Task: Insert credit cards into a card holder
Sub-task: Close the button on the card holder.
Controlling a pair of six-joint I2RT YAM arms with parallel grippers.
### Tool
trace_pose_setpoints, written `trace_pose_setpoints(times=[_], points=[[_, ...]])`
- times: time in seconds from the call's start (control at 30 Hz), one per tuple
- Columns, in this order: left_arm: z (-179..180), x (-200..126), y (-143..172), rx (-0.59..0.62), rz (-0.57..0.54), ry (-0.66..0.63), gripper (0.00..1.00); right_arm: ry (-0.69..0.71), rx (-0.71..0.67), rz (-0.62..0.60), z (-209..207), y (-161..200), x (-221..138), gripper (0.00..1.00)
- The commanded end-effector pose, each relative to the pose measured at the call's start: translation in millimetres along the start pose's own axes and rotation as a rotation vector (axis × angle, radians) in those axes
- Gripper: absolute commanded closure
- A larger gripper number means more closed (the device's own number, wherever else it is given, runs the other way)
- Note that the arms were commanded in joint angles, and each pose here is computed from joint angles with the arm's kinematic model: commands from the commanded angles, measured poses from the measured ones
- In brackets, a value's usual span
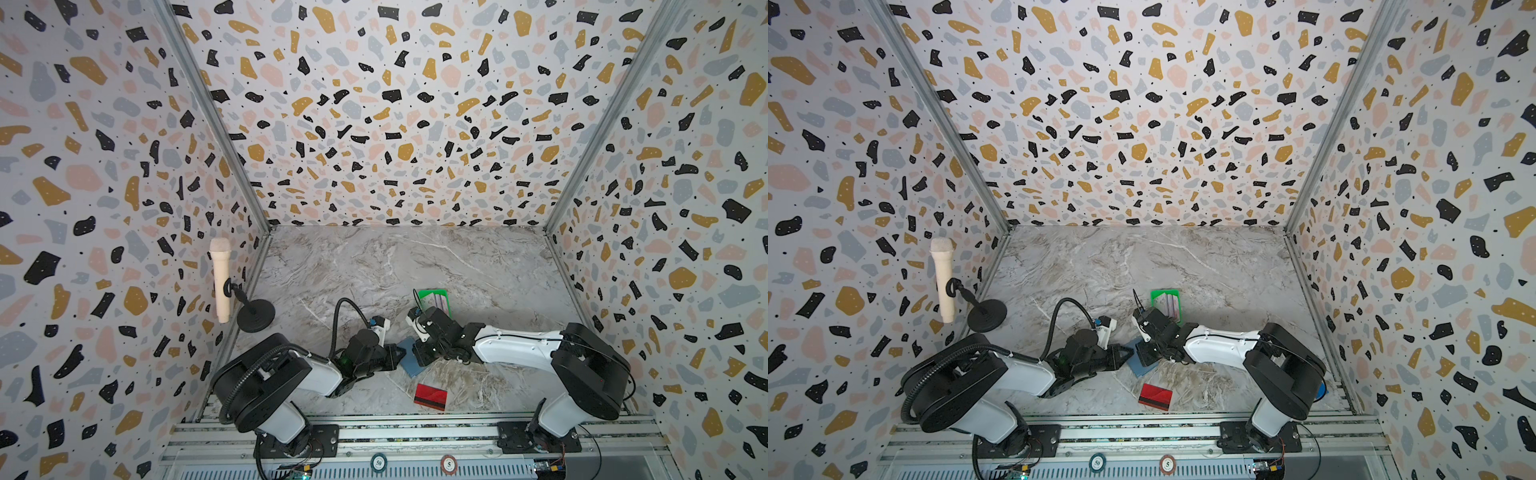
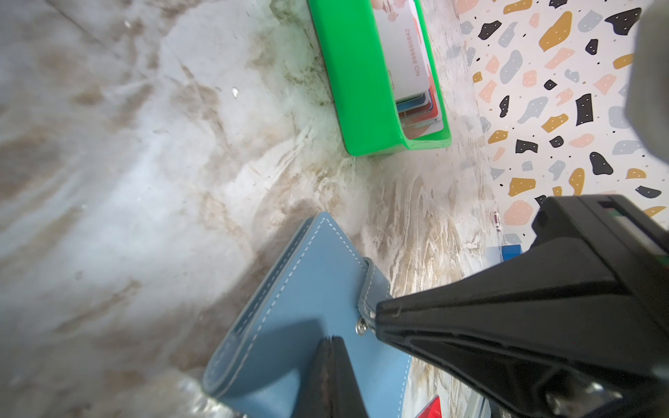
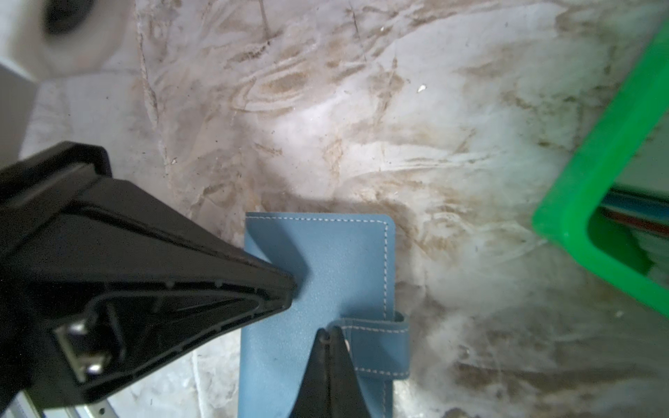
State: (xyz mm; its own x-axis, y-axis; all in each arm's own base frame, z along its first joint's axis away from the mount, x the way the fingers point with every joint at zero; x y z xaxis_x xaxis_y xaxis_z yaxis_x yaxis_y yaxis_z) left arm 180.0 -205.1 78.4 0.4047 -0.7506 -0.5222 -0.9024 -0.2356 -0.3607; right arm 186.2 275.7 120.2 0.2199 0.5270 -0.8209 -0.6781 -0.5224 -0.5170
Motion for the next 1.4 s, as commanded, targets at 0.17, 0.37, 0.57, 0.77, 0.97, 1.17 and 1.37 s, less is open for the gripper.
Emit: trace_pose_setpoints(times=[0.17, 0.37, 0.57, 0.77, 0.97, 1.17, 1.37], points=[[13.4, 2.3, 9.4, -0.013, 0.047, -0.043, 1.0, -0.029, -0.027, 0.11, 9.3, 13.1, 7.6, 1.0], [14.1, 2.4, 9.8, -0.013, 0.048, -0.043, 1.0, -0.047, -0.038, 0.128, 13.0, 13.6, 10.3, 1.0], [13.8, 2.6, 10.1, -0.013, 0.049, -0.037, 1.0, 0.0, -0.019, 0.195, 4.4, 33.3, 13.5, 1.0], [14.3, 2.2, 9.4, -0.014, 0.046, -0.033, 1.0, 0.013, 0.075, 0.22, -14.2, 69.7, 11.0, 1.0], [14.4, 1.9, 6.2, -0.017, 0.039, -0.017, 1.0, 0.01, 0.187, 0.246, -33.9, 102.2, 17.3, 1.0], [12.8, 2.4, 4.9, -0.056, 0.034, 0.008, 1.0, 0.062, 0.238, 0.273, -46.7, 121.7, 19.2, 1.0], [3.3, -0.1, 0.1, -0.052, 0.015, 0.051, 1.0, 0.052, 0.172, 0.253, -38.2, 109.1, 21.2, 0.96]])
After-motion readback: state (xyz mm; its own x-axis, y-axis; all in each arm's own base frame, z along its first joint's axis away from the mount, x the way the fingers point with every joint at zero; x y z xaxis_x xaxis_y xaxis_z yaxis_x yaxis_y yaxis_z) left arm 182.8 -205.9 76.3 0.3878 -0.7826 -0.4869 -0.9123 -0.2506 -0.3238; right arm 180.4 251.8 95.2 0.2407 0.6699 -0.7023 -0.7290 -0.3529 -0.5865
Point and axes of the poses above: each gripper's point midway between its finger pads, its own x axis out along the fingers, its own z axis along the line the jaws close on, y = z × x, the point moved 9 cm from there along -x, back along the fingers, and after that the axes turned 7 degrees about -x, right-handed, at the moved point
